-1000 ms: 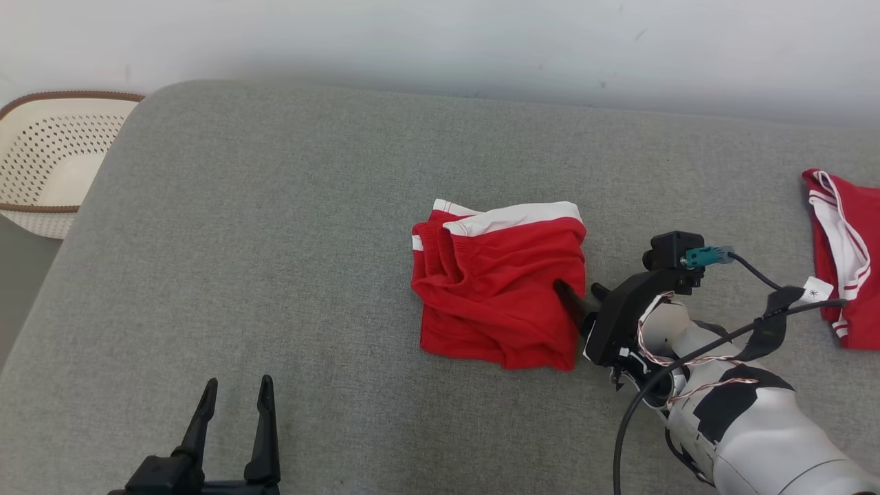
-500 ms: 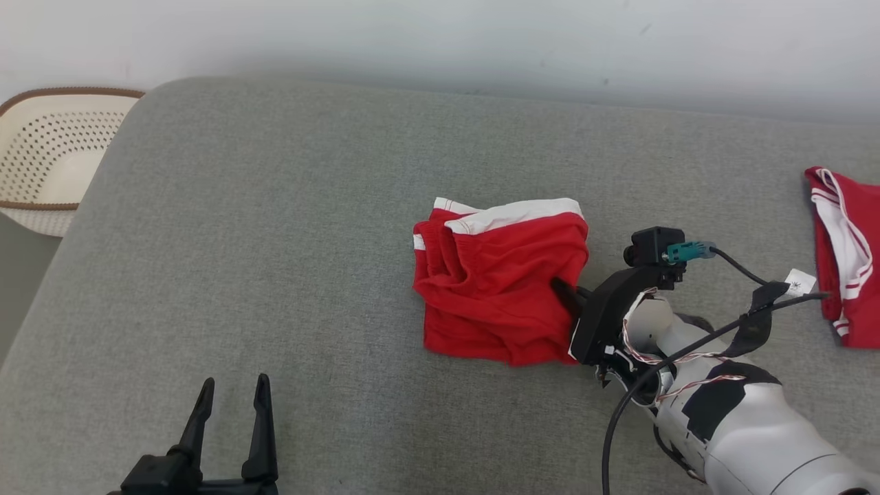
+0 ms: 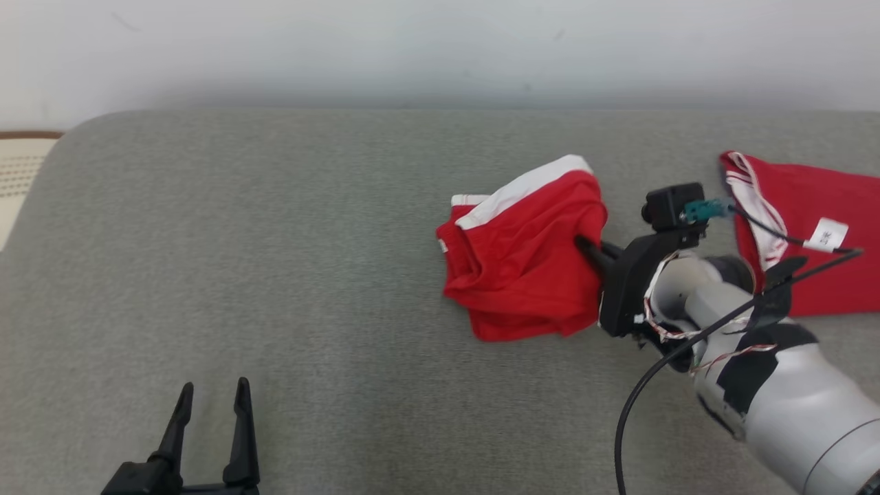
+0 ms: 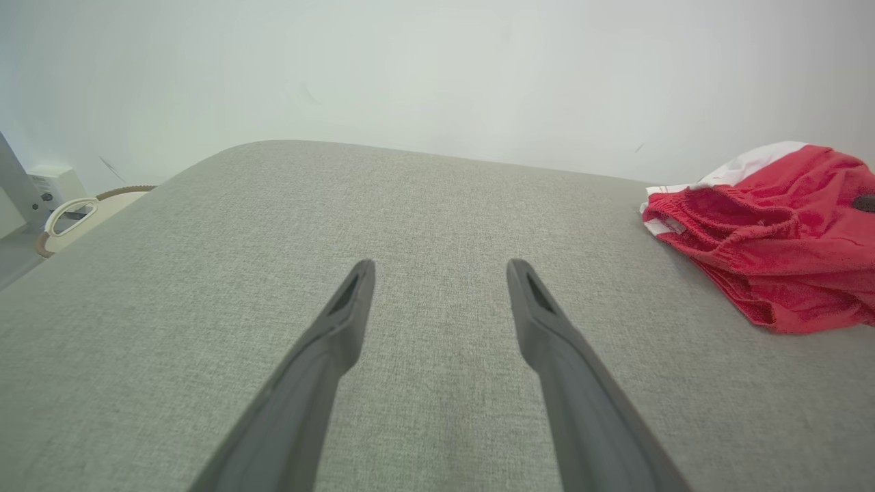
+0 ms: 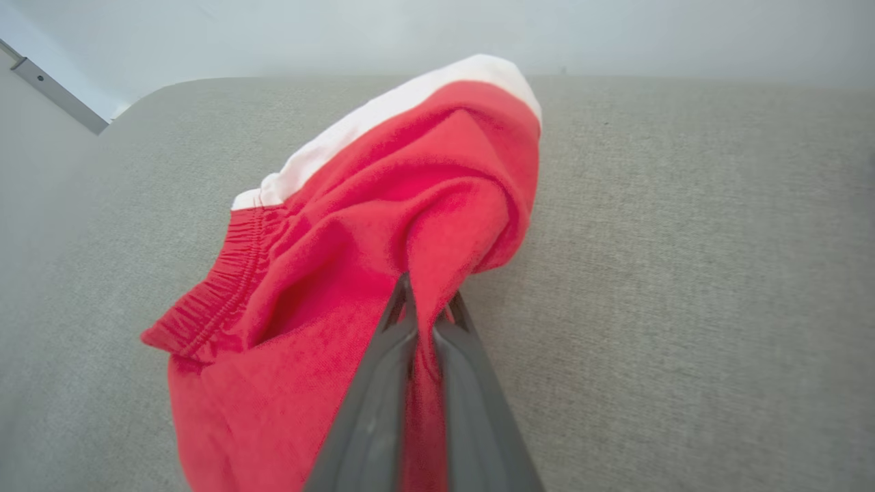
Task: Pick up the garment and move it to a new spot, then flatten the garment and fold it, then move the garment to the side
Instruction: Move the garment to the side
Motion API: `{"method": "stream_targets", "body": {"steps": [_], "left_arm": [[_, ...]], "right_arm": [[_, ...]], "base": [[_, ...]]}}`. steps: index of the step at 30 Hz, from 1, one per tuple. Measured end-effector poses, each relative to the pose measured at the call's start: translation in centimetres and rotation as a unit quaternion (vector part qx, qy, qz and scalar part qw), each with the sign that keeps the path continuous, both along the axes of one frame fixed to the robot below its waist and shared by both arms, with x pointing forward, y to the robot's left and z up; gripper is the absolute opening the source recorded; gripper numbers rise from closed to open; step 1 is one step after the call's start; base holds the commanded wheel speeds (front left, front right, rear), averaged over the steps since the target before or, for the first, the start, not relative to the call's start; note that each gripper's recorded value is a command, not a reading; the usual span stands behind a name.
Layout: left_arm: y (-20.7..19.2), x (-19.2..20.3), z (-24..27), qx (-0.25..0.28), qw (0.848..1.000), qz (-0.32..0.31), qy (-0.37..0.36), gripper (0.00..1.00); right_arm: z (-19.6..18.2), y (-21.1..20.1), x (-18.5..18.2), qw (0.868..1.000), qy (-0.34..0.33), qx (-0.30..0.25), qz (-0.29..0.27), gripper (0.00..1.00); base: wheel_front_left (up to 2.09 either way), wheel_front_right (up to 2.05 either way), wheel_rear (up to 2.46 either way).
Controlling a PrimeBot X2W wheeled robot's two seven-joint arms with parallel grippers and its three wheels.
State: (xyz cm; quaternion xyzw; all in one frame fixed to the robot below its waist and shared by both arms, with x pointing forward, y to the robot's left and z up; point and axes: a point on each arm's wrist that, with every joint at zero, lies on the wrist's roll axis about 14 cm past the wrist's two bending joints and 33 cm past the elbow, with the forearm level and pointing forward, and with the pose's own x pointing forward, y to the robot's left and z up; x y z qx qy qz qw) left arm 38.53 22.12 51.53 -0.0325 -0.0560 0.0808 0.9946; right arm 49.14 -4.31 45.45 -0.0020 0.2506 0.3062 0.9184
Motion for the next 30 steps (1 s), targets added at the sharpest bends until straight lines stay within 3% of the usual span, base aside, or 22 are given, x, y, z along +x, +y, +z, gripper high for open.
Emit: {"method": "stream_targets", "body": {"steps": [13, 30], "left_arm": [[-2.7, 2.9, -0.2, 0.008, 0.999, -0.047, -0.004, 1.00], [-3.7, 6.0, -1.6, 0.045, 0.995, -0.084, 0.005, 1.00]], "right_arm": [[2.9, -10.3, 1.9, 0.992, -0.037, -0.107, -0.052, 0.00], [3.5, -20.2, 3.0, 0.977, -0.024, -0.160, -0.139, 0.00]], "base": [[0.00, 0.00, 0.00], [0.00, 0.00, 0.00]]}}
